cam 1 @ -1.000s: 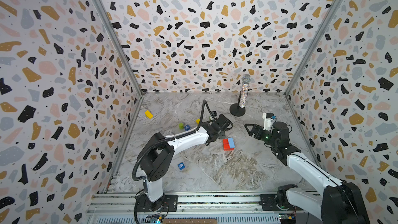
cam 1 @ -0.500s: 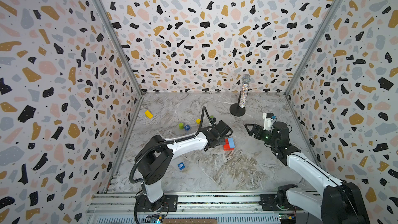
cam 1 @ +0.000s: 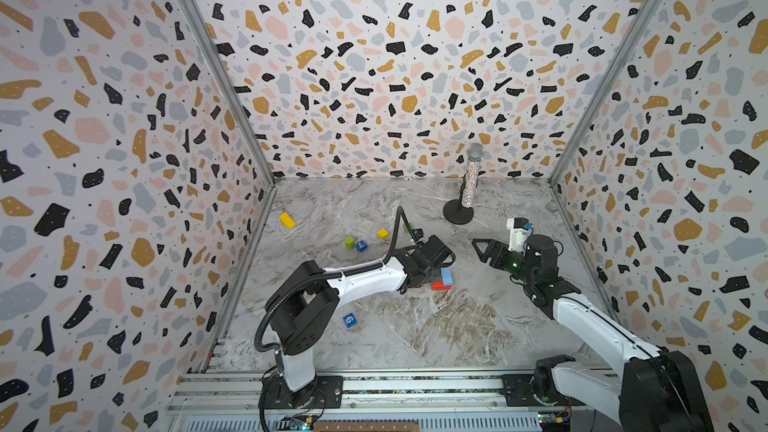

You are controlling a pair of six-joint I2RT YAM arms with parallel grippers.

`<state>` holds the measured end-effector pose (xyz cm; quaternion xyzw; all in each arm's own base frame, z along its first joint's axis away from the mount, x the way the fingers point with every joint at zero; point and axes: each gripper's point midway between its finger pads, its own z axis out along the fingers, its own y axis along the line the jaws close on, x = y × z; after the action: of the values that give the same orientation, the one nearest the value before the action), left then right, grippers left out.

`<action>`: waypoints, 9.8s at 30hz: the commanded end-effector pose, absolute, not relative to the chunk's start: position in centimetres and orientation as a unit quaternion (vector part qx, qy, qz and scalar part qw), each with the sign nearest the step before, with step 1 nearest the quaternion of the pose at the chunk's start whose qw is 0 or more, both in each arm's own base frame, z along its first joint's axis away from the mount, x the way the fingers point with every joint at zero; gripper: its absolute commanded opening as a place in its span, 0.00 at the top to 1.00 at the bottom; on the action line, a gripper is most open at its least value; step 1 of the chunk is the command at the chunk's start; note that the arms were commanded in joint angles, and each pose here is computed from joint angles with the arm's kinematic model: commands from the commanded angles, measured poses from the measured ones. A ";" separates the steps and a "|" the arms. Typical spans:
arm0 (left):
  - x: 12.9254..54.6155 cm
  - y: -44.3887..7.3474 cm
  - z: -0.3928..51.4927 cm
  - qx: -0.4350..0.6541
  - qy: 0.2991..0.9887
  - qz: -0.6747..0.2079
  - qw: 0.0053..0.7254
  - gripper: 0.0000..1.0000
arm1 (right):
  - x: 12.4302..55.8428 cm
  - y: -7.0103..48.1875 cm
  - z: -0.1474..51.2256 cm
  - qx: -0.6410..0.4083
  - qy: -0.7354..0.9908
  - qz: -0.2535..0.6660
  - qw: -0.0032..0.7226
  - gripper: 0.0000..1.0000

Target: Build the wood block tower

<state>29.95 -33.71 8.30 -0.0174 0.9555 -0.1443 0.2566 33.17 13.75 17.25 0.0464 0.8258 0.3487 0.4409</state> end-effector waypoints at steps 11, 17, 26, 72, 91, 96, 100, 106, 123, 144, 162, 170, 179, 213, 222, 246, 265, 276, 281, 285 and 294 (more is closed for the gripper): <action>30.2 -36.7 9.0 -0.009 0.951 -0.166 0.260 0.71 | 33.1 13.6 17.3 0.046 0.825 0.346 0.445 0.17; 30.2 -37.0 8.8 -0.009 0.951 -0.165 0.260 0.71 | 33.1 13.6 17.3 0.045 0.825 0.347 0.445 0.17; 30.2 -37.1 8.3 -0.008 0.952 -0.163 0.258 0.71 | 33.0 13.6 17.4 0.045 0.824 0.348 0.445 0.17; 30.4 -29.3 12.5 -0.036 0.934 -0.148 0.323 0.37 | 33.2 12.9 15.4 0.030 0.860 0.286 0.422 0.29; 31.8 -30.5 9.1 -0.002 0.938 -0.161 0.306 0.37 | 32.6 13.2 9.6 -0.012 0.932 0.166 0.321 0.28; 32.1 -30.9 8.2 -0.003 0.939 -0.163 0.303 0.38 | 32.4 13.8 8.5 -0.023 0.936 0.172 0.305 0.28; 32.2 -31.2 7.7 -0.006 0.939 -0.167 0.301 0.39 | 32.3 14.5 7.9 -0.034 0.938 0.175 0.297 0.28; 32.4 -31.8 7.3 -0.008 0.938 -0.174 0.298 0.44 | 32.0 15.3 7.6 -0.050 0.939 0.171 0.294 0.28; 32.5 -32.4 5.6 -0.009 0.943 -0.172 0.286 0.47 | 32.3 17.8 6.5 -0.080 0.943 0.177 0.269 0.28; 32.1 -33.3 5.4 -0.002 0.944 -0.172 0.282 0.49 | 32.0 19.1 5.8 -0.096 0.943 0.181 0.261 0.28; 32.7 -31.4 8.1 -0.009 0.939 -0.152 0.309 0.42 | 33.2 17.5 7.9 -0.063 0.942 0.162 0.286 0.25; 33.3 -28.8 11.2 -0.020 0.933 -0.134 0.334 0.36 | 34.2 17.0 12.0 -0.063 0.935 0.145 0.317 0.25; 34.3 -23.6 14.3 -0.054 0.919 -0.118 0.373 0.03 | 35.5 18.6 15.9 -0.087 0.925 0.155 0.335 0.22; 39.4 -13.8 11.8 -0.127 0.889 -0.082 0.432 0.00 | 47.4 29.8 11.4 -0.164 0.933 0.128 0.294 0.23; 39.0 -13.1 10.5 -0.142 0.880 -0.082 0.445 0.00 | 49.1 32.5 9.8 -0.185 0.928 0.126 0.298 0.23; 38.7 -13.5 10.0 -0.136 0.883 -0.097 0.439 0.00 | 50.0 35.0 6.6 -0.200 0.931 0.139 0.272 0.37; 38.6 -13.5 10.3 -0.137 0.882 -0.098 0.441 0.00 | 49.7 36.2 5.5 -0.211 0.932 0.133 0.264 0.43; 38.6 -13.5 10.2 -0.137 0.883 -0.099 0.439 0.00 | 49.6 36.2 5.1 -0.211 0.934 0.129 0.259 0.49; 38.6 -13.4 10.3 -0.137 0.883 -0.096 0.440 0.00 | 49.5 36.2 5.2 -0.212 0.933 0.130 0.259 0.53; 38.6 -13.4 10.2 -0.136 0.883 -0.096 0.439 0.00 | 49.4 36.3 5.3 -0.213 0.933 0.129 0.259 0.56; 38.7 -13.4 10.3 -0.137 0.883 -0.095 0.438 0.00 | 49.2 36.3 5.8 -0.215 0.933 0.127 0.261 0.66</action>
<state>38.40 -13.55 9.72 -0.1324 0.8881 -0.0924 0.4304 49.29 36.01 3.76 -0.2109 0.9358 0.1274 0.2523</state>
